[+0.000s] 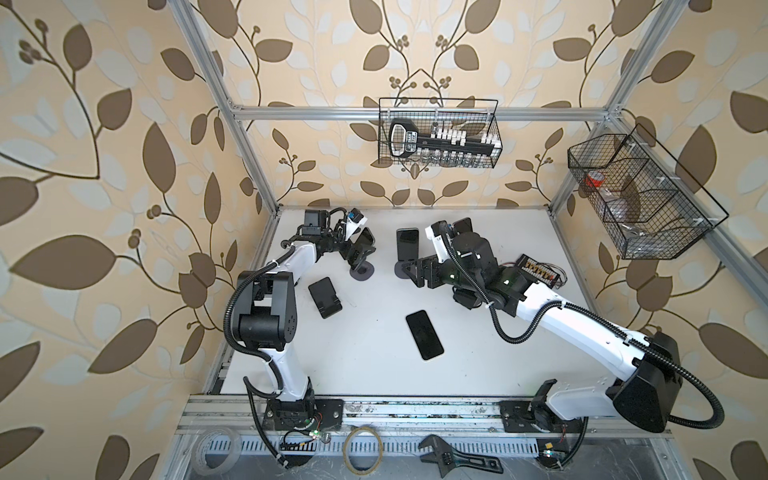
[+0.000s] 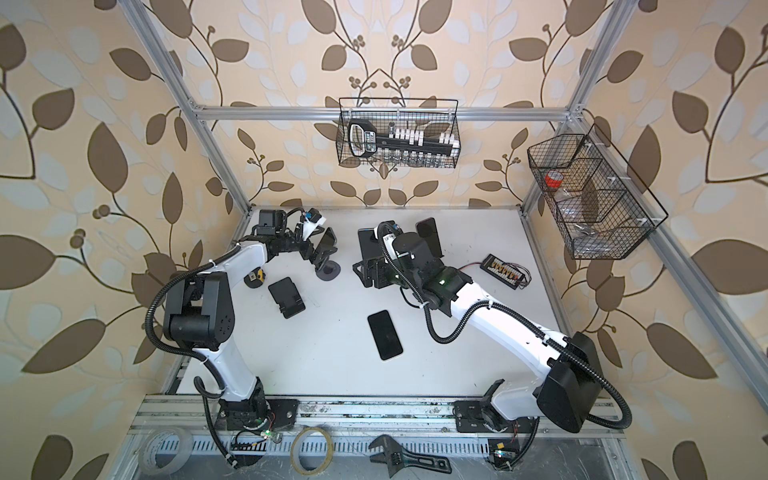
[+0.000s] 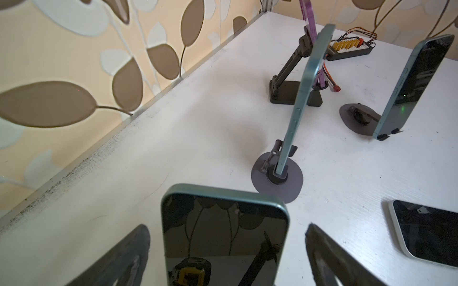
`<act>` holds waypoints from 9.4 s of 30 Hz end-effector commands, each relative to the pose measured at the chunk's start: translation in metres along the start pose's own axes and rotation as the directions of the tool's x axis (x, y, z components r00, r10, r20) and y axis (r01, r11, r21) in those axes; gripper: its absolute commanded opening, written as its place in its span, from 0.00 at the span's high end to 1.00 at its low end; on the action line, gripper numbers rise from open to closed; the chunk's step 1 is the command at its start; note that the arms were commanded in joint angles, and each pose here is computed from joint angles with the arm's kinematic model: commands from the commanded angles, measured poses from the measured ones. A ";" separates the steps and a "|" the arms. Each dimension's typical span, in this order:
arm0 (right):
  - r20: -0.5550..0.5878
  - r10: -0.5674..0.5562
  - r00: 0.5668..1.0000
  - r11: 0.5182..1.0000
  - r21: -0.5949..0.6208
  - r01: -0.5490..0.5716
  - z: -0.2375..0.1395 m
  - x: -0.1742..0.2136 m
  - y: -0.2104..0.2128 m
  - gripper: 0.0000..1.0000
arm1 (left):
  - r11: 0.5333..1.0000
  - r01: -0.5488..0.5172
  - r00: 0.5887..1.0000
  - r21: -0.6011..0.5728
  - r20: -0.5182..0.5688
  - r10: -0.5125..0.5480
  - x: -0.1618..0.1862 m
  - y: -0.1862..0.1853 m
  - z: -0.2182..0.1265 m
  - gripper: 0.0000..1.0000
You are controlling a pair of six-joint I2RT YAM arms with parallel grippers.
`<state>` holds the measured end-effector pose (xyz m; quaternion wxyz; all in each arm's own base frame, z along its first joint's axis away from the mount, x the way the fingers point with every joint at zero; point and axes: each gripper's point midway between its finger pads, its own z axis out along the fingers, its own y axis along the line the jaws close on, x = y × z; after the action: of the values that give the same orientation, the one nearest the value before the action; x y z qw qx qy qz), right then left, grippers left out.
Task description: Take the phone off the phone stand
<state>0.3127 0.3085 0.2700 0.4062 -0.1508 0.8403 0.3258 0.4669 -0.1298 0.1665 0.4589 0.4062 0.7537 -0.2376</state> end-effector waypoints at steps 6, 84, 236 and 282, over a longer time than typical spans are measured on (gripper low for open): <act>-0.013 0.009 1.000 1.000 -0.016 -0.009 0.005 0.005 0.003 0.16 | 0.998 -0.053 0.999 0.042 0.017 0.052 -0.010 0.002 -0.006 0.04; -0.038 0.012 0.999 1.000 -0.018 -0.013 0.019 0.005 0.009 0.19 | 0.992 -0.127 0.990 0.011 0.062 0.126 -0.029 0.004 -0.017 0.42; 0.042 0.100 0.994 0.993 0.051 -0.102 -0.032 0.055 0.016 0.22 | 0.855 0.468 0.883 -0.224 0.087 -0.460 -0.049 -0.131 -0.095 0.54; 0.072 0.081 0.994 0.990 0.107 -0.089 -0.039 0.063 -0.002 0.22 | 0.586 0.761 0.596 -0.277 -0.059 -0.801 0.006 -0.174 -0.078 1.00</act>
<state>0.2531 0.2859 0.2405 0.4221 -0.0821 0.8487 0.3078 0.2924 -0.1662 0.1889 0.2907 0.0239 0.9160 -0.2755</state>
